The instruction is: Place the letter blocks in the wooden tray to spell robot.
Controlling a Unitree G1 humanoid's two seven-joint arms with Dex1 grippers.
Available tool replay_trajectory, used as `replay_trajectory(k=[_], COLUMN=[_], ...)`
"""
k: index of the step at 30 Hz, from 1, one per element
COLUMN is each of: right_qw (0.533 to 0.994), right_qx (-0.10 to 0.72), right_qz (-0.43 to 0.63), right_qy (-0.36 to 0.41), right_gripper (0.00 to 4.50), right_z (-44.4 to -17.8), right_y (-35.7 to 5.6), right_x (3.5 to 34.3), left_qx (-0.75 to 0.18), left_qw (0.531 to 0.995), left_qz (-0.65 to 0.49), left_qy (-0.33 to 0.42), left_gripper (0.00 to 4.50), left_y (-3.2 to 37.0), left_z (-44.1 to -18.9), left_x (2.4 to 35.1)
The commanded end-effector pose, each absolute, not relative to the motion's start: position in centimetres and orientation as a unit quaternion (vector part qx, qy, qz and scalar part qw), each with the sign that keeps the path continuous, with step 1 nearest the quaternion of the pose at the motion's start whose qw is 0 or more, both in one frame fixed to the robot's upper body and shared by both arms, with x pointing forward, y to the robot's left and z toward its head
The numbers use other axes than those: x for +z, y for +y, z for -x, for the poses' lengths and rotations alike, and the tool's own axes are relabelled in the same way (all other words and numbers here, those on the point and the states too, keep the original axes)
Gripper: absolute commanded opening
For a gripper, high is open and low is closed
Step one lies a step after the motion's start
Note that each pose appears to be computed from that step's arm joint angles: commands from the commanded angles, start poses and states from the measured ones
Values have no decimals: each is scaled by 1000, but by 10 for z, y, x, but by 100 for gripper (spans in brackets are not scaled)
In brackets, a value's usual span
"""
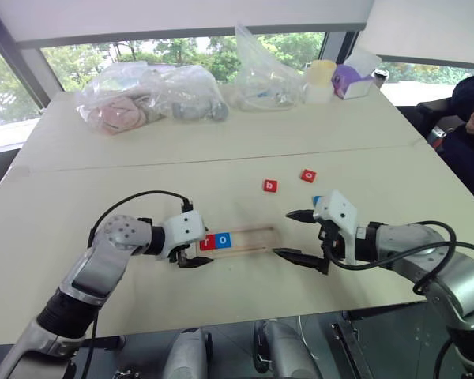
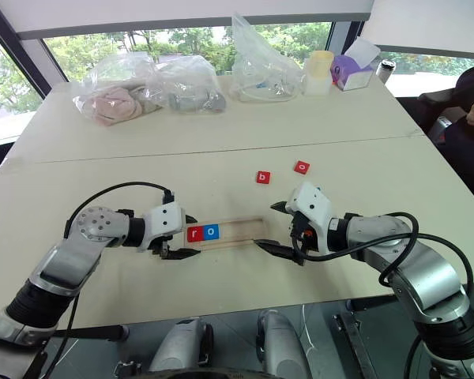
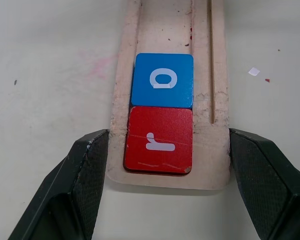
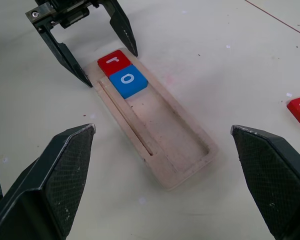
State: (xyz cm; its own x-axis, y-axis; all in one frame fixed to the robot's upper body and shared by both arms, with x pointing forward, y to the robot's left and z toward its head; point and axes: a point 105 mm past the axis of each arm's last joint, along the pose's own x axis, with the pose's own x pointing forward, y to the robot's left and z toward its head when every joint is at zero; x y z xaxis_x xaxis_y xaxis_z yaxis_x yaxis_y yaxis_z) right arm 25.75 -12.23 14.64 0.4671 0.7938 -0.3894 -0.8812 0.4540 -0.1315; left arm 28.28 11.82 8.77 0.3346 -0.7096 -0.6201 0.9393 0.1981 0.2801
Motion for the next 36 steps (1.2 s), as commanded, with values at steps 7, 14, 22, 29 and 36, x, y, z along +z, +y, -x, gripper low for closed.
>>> replay_trajectory(k=[7, 14, 22, 29, 36], right_qw=[837, 835, 835, 877, 938], right_qx=[504, 504, 504, 443, 305], right_qz=[177, 182, 182, 161, 128], right_qy=[122, 123, 123, 93, 106], right_gripper=[450, 450, 450, 450, 450], right_z=[-255, -256, -260, -293, -352], right_y=[-121, -122, -124, -125, -130], right_x=[154, 155, 157, 167, 160], left_qx=[-543, -544, -551, -555, -517], left_qw=[756, 774, 788, 809, 843], left_qz=[-306, -277, -249, -191, -148], left_qy=[201, 169, 113, 38, 8], left_gripper=[447, 447, 447, 447, 447], left_y=[119, 115, 111, 118, 138], left_z=[-279, -284, -287, -276, -268], left_x=[75, 93, 129, 194, 220])
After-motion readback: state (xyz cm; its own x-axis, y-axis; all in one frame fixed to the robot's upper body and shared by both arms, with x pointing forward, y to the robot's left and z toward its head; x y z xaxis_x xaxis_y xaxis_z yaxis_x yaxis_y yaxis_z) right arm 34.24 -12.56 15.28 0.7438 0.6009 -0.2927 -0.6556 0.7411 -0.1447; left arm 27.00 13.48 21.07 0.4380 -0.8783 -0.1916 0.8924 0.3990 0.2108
